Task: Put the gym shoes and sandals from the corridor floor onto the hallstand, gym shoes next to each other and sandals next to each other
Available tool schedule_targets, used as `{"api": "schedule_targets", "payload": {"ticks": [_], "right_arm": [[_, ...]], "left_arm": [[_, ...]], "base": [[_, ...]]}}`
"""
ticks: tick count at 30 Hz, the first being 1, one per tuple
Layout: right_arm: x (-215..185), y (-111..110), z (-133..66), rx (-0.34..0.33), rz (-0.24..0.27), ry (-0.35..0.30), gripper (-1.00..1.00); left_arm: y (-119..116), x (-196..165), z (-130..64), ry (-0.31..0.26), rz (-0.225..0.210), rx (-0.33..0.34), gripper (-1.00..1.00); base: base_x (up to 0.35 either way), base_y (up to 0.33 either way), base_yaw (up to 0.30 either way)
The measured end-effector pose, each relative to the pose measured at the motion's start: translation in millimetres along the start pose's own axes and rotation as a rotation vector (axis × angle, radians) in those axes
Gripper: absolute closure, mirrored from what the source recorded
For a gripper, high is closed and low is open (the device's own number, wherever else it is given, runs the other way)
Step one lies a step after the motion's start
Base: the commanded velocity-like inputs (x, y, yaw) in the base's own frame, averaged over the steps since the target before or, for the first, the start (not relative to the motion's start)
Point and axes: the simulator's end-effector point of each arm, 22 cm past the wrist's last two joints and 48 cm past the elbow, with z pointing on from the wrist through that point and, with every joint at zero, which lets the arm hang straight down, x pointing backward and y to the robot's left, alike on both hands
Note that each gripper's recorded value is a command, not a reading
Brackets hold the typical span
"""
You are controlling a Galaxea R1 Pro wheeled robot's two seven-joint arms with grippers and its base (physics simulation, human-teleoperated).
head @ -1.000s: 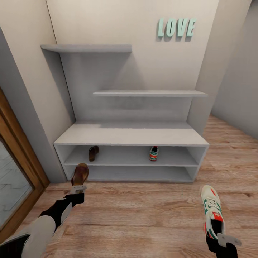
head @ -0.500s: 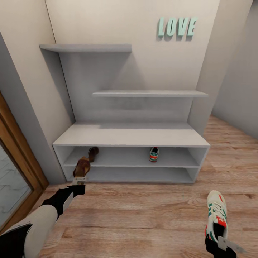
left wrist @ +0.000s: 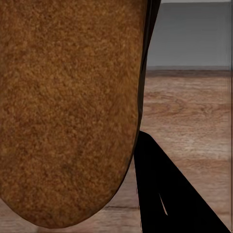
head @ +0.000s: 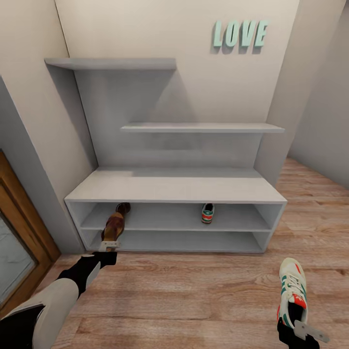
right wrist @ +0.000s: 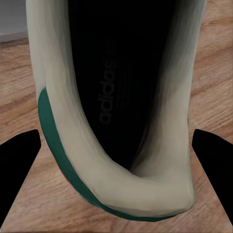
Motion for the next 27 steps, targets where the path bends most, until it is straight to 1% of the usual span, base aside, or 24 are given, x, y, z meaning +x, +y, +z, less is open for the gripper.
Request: {"api": "schedule_targets", "payload": {"ticks": [9, 11, 19, 27], "right_arm": [[-0.6, -3.7, 1.0, 0.002, -0.001, -0.001, 1.00], [-0.6, -4.1, 1.1, 0.003, -0.002, 0.000, 1.00], [-1.4, -5.2, 1.4, 0.005, -0.001, -0.002, 1.00], [-1.2, -4.6, 1.2, 0.005, 0.001, -0.002, 1.00]], "left_arm": [[-3.0, -2.5, 0.4, -0.036, -0.015, 0.002, 1.00], [-4.3, -2.3, 0.4, -0.033, -0.016, 0.003, 1.00], [-35.9, -6.1, 0.7, -0.008, -0.017, 0.045, 1.00], [-39.1, -1.3, 0.3, 0.031, -0.020, 0.049, 1.00]], "base": [[0.000, 0.000, 0.000], [0.000, 0.000, 0.000], [0.000, 0.000, 0.000], [0.000, 0.000, -0.004]]}}
